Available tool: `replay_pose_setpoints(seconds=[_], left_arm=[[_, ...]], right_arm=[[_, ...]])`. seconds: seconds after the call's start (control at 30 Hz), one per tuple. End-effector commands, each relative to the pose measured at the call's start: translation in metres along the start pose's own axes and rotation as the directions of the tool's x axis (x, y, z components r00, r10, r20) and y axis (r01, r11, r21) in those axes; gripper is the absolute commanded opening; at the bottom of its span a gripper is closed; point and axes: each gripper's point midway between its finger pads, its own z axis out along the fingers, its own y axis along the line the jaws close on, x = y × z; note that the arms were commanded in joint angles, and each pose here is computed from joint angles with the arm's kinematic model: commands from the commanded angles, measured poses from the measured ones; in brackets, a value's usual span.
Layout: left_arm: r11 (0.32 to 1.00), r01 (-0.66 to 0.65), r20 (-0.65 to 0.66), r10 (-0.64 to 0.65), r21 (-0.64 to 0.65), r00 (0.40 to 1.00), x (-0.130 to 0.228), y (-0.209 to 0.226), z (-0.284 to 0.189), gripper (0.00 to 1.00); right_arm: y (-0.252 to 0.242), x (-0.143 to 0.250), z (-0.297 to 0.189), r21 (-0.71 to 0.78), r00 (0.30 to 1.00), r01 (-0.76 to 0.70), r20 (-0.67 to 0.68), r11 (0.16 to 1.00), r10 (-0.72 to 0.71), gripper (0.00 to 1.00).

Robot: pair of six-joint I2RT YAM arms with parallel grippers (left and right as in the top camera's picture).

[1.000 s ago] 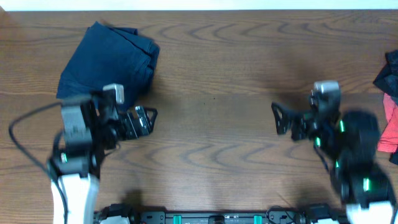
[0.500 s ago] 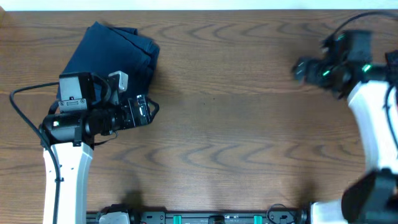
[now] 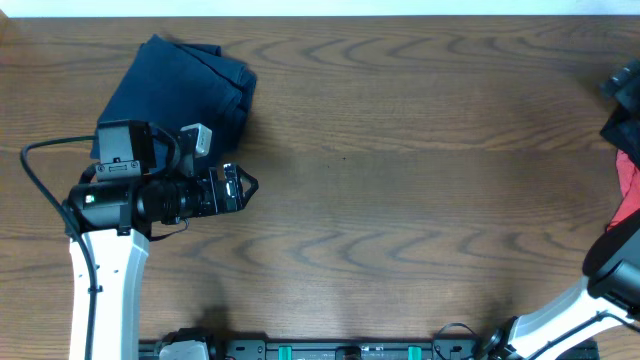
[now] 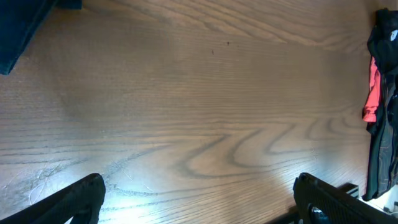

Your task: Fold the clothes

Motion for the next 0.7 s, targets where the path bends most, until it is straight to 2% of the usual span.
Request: replay_pose_setpoints(seconds=[0.0,0.13,0.23,0.4,0.53,0.63,0.67], left_arm=[[0.998,-0.056,0.005,0.055,0.024,0.998,-0.001,-0.012,-0.003,0.98],[0.994,-0.102,-0.024,0.103,0.039,0.994,0.005,-0.024,0.003,0.98],[0.989,-0.148,-0.05,0.148,0.004,0.988,0.011,-0.027,0.009,0.98],[0.975,-0.22,-0.085,0.217,-0.038,0.973,0.018,-0.032,0.017,0.98],[0.963,-0.265,-0.105,0.259,-0.049,0.96,0.02,-0.037,0.026,0.98],[0.958,-0.284,-0.116,0.278,-0.036,0.954,0.021,-0.041,0.031,0.98],[0.957,-0.287,-0.119,0.281,-0.034,0.952,0.021,-0.042,0.033,0.98]], right_arm=[[-0.058,-0.004,0.023,0.173,0.998,-0.065,0.005,0.983,0.066,0.99],[-0.106,0.005,0.048,0.246,0.991,-0.122,-0.031,0.962,0.134,0.99],[-0.135,0.01,0.063,0.272,0.983,-0.162,-0.043,0.949,0.18,0.99],[-0.143,0.011,0.083,0.163,0.97,-0.221,-0.065,0.961,0.234,0.96],[-0.13,0.012,0.097,0.052,0.966,-0.241,-0.084,0.969,0.244,0.79],[-0.126,0.014,0.106,0.033,0.965,-0.245,-0.088,0.969,0.247,0.73],[-0.125,0.015,0.108,0.031,0.965,-0.246,-0.091,0.969,0.247,0.68]])
